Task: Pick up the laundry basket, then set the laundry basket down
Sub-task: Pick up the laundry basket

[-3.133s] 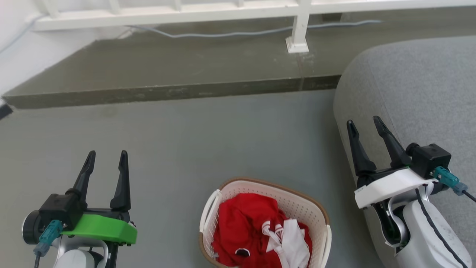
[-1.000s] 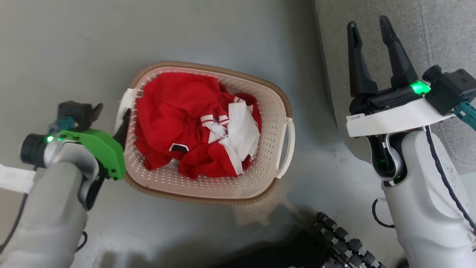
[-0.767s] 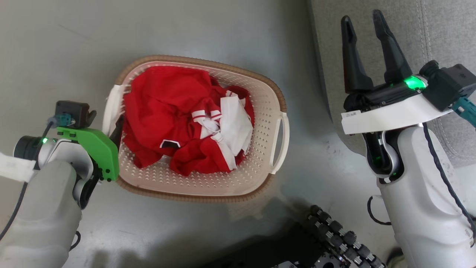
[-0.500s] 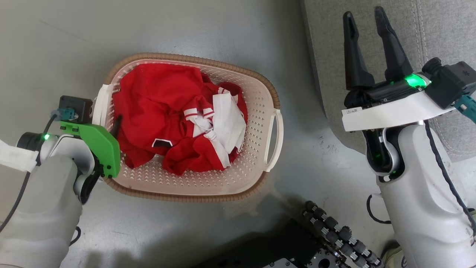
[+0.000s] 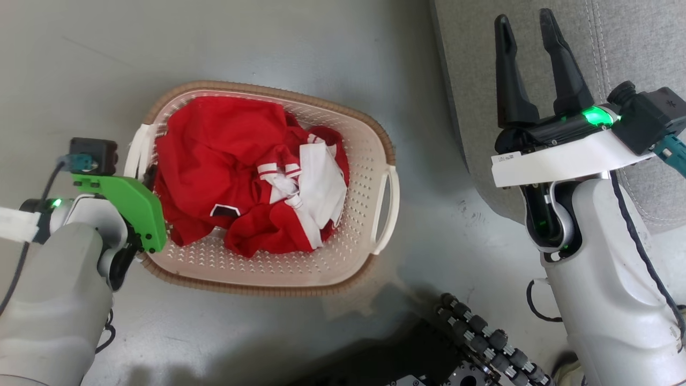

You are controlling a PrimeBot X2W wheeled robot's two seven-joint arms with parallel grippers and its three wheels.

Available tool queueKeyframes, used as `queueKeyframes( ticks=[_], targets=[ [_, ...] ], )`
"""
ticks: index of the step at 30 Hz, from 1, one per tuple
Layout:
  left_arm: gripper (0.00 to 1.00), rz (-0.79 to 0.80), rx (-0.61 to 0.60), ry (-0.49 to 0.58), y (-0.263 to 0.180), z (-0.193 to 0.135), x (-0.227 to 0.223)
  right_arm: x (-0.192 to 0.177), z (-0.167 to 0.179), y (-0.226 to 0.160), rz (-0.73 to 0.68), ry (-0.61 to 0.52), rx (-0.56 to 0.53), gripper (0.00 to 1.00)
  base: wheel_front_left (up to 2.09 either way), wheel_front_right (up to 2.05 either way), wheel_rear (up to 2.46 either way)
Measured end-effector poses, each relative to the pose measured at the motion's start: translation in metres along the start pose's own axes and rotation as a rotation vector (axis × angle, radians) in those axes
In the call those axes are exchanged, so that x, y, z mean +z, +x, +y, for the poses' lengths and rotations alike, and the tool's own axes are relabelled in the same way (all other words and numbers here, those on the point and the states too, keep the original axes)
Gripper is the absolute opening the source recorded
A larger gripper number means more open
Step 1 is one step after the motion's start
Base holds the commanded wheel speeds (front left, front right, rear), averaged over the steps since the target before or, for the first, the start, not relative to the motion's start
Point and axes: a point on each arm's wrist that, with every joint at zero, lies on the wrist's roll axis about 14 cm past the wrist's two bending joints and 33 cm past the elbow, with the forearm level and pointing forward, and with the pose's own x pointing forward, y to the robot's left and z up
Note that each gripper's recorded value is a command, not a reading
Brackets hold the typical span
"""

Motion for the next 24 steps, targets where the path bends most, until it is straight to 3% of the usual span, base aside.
queueKeyframes(
  ticks=[10,14,24],
  targets=[
    [0.00,-0.086,0.135,-0.169,-0.020,0.035,0.010,0.010,0.009,0.001,-0.024,0.012,0.017,1.00,0.00,0.00,0.00],
    [0.00,-0.095,0.227,-0.196,-0.031,0.054,0.008,0.015,0.014,0.000,-0.035,0.017,0.032,1.00,0.00,0.00,0.00],
    [0.00,-0.102,0.264,-0.217,-0.032,0.053,0.007,0.018,0.018,0.000,-0.042,0.020,0.041,1.00,0.00,0.00,0.00]
  ],
)
